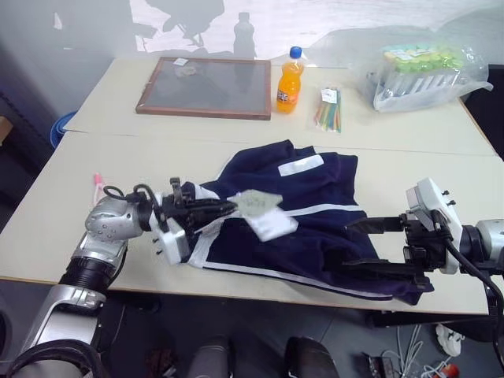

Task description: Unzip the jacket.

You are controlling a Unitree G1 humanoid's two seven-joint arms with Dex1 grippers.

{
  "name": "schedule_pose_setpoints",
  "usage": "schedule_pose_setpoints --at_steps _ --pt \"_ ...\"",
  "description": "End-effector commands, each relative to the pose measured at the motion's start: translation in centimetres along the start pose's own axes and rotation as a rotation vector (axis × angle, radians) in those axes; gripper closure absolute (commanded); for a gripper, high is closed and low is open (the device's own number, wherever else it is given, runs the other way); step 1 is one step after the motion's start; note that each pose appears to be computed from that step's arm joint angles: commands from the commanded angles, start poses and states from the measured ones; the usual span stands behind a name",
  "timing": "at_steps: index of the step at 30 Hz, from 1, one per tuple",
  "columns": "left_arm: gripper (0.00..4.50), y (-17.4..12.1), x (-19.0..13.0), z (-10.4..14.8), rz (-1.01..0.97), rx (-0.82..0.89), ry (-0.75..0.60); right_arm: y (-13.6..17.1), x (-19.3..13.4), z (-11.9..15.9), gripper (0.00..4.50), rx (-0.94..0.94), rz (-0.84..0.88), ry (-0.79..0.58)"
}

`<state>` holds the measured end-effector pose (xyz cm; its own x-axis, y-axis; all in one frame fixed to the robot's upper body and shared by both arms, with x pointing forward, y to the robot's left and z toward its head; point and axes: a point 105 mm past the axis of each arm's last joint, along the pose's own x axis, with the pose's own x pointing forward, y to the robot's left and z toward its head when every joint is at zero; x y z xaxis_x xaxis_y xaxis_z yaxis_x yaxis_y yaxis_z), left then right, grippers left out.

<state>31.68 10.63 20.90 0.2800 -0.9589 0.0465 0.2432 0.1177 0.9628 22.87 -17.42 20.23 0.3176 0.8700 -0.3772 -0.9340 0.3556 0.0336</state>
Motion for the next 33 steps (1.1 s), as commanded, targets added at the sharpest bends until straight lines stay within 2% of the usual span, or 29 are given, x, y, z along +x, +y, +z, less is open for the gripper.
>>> schedule_pose_setpoints --at_steps 1,7,12,16,26,30,33 --pt "4.47 0.9 2.2 -1.2 0.011 -0.056 0.078 -0.2 -0.2 0.8 0.00 -0.048 -0.013 -0.012" --pt "4.47 -1.3 5.6 -0.4 -0.098 -0.066 0.060 -0.6 -0.1 0.7 0.00 -0.050 -0.025 -0.018" --pt "4.47 -3.5 6.5 -1.0 -0.217 -0.056 0.102 -0.9 0.2 0.5 0.00 -0.062 -0.049 -0.027" --pt "3.62 -4.2 5.6 -1.6 -0.262 -0.135 0.150 -1.4 0.5 0.4 0.00 -0.123 -0.103 -0.023" --pt "0.46 -1.9 1.5 1.0 -0.213 -0.482 0.170 -2.9 2.4 1.4 0.00 -0.336 -0.218 -0.035" --pt "0.46 -0.5 -0.5 1.7 -0.181 -0.668 0.185 -2.8 4.0 1.6 0.00 -0.487 -0.212 -0.013" --pt "0.46 1.1 -3.1 1.2 -0.164 -0.863 0.234 -3.2 6.3 1.9 0.00 -0.651 -0.232 -0.005"
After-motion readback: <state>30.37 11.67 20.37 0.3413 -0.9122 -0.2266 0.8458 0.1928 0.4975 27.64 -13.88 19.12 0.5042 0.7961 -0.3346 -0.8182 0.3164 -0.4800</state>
